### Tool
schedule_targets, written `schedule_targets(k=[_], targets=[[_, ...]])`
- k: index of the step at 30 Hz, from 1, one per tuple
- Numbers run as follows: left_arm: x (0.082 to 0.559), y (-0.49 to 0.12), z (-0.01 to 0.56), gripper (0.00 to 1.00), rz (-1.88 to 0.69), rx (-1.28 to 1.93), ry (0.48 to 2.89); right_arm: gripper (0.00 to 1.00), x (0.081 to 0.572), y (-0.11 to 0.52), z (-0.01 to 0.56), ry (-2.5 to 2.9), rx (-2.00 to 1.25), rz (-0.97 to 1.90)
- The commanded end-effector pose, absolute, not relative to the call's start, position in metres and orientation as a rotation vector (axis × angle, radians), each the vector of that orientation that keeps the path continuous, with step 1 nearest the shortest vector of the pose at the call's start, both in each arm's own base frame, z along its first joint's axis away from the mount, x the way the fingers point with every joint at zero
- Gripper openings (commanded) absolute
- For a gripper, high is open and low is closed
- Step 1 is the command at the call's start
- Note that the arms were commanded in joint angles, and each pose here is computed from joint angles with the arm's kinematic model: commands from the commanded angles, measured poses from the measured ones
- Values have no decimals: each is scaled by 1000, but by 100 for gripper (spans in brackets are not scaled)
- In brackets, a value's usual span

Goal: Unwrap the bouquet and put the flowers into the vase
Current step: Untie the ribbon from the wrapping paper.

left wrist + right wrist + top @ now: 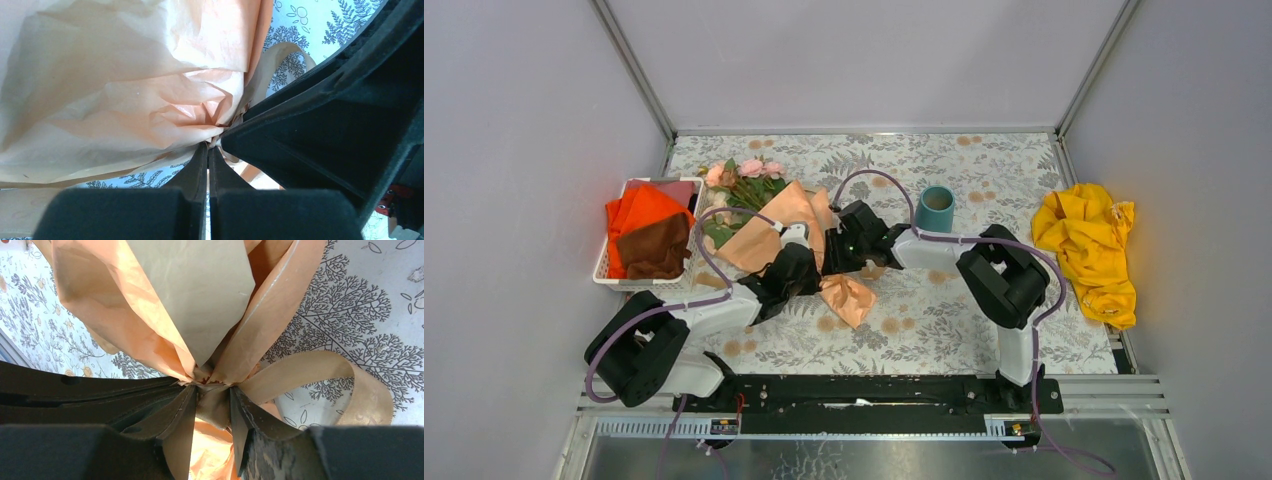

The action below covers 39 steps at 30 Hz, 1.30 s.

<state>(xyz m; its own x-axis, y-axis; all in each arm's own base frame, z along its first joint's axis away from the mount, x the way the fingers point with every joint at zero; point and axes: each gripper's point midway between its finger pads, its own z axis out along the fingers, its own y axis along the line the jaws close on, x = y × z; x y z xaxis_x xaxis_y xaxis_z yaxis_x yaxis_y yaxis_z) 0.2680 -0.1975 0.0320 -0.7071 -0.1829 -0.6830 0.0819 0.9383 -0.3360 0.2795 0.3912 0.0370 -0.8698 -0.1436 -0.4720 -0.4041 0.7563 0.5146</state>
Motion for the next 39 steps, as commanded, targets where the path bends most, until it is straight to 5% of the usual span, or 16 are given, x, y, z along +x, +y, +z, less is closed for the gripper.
schedule_targets(k=[1, 7, 15, 39], targets=[[271, -193, 29, 0, -427, -87, 2300, 38, 288, 412, 47, 2495, -411, 933], [271, -194, 29, 0, -436, -85, 2299, 27, 291, 418, 51, 2488, -413, 952], [272, -195, 30, 0, -435, -80, 2301, 0, 293, 415, 53, 2477, -409, 931], [271, -174, 40, 3, -325, -121, 2294, 0, 332, 322, 57, 2462, -118, 529]])
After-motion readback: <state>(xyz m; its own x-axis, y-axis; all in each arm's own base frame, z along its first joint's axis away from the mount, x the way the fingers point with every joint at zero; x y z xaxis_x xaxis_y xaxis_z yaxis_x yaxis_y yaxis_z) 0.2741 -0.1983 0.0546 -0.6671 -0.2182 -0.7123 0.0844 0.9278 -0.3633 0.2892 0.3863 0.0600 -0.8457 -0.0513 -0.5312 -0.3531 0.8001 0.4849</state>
